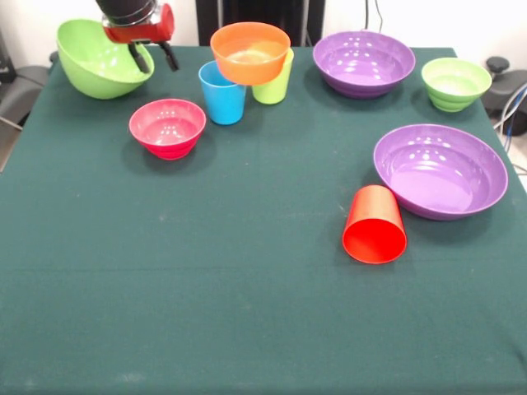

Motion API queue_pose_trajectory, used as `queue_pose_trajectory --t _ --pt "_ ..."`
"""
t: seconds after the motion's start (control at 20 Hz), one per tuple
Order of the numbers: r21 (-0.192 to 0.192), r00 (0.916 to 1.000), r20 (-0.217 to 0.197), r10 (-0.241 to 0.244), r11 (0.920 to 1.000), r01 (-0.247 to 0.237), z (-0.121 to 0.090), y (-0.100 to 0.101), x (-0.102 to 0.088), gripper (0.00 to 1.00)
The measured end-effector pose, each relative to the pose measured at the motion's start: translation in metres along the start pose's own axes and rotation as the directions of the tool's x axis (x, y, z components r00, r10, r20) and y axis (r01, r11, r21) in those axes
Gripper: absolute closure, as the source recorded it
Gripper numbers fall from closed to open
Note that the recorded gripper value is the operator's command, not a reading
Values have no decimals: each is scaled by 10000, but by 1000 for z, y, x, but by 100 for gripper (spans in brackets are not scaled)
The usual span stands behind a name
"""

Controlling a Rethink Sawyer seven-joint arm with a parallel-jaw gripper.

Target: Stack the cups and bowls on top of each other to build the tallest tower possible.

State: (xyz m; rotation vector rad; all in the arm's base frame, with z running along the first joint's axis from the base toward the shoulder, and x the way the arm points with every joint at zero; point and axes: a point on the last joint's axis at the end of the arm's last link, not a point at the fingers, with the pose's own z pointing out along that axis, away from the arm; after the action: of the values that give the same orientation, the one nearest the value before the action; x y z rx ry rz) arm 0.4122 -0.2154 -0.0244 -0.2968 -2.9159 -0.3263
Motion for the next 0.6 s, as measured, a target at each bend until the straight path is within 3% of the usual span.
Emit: queue_pose_trajectory --t 0.2,0.25,0.6 --pt "2 10000 -4 4 10000 -4 0 0 0 0" --pt "6 10000 4 3 10000 -3 0 0 0 100" --pt "110 9998 176 -117 9999 115 1 1 -2 100"
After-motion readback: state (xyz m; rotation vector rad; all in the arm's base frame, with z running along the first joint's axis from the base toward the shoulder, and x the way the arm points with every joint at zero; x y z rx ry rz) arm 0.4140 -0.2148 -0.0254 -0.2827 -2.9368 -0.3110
